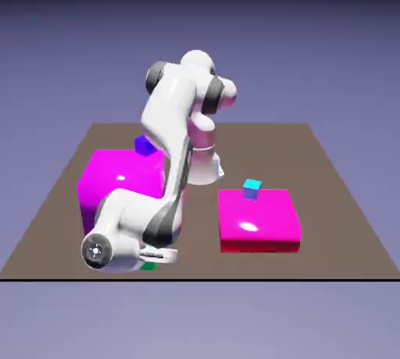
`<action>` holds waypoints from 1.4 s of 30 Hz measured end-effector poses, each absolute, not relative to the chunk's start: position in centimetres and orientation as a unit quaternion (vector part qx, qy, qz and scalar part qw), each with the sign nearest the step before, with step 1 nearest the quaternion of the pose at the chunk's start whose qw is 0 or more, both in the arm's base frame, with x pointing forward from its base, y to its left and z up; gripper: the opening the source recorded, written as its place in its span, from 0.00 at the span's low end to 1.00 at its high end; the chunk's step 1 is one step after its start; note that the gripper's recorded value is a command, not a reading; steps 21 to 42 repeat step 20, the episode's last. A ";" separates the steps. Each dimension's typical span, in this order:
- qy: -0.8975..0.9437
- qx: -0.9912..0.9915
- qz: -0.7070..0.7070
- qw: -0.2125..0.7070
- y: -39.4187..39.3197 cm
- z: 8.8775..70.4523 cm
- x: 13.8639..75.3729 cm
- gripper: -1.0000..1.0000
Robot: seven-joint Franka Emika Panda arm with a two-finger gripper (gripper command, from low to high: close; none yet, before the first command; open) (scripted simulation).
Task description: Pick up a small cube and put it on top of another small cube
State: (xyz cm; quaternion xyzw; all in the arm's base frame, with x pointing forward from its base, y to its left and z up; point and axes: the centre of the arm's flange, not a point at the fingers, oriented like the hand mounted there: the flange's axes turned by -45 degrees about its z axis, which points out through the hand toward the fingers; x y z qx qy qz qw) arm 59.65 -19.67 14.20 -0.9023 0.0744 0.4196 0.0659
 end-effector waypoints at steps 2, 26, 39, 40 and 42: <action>0.061 -0.901 0.425 0.056 -21.6 15.2 59.3 0.00; 0.019 -0.893 0.449 0.009 -25.9 14.2 54.5 1.00; 0.019 -0.893 0.449 0.009 -25.9 14.2 54.5 1.00; 0.019 -0.893 0.449 0.009 -25.9 14.2 54.5 1.00; 0.019 -0.893 0.449 0.009 -25.9 14.2 54.5 1.00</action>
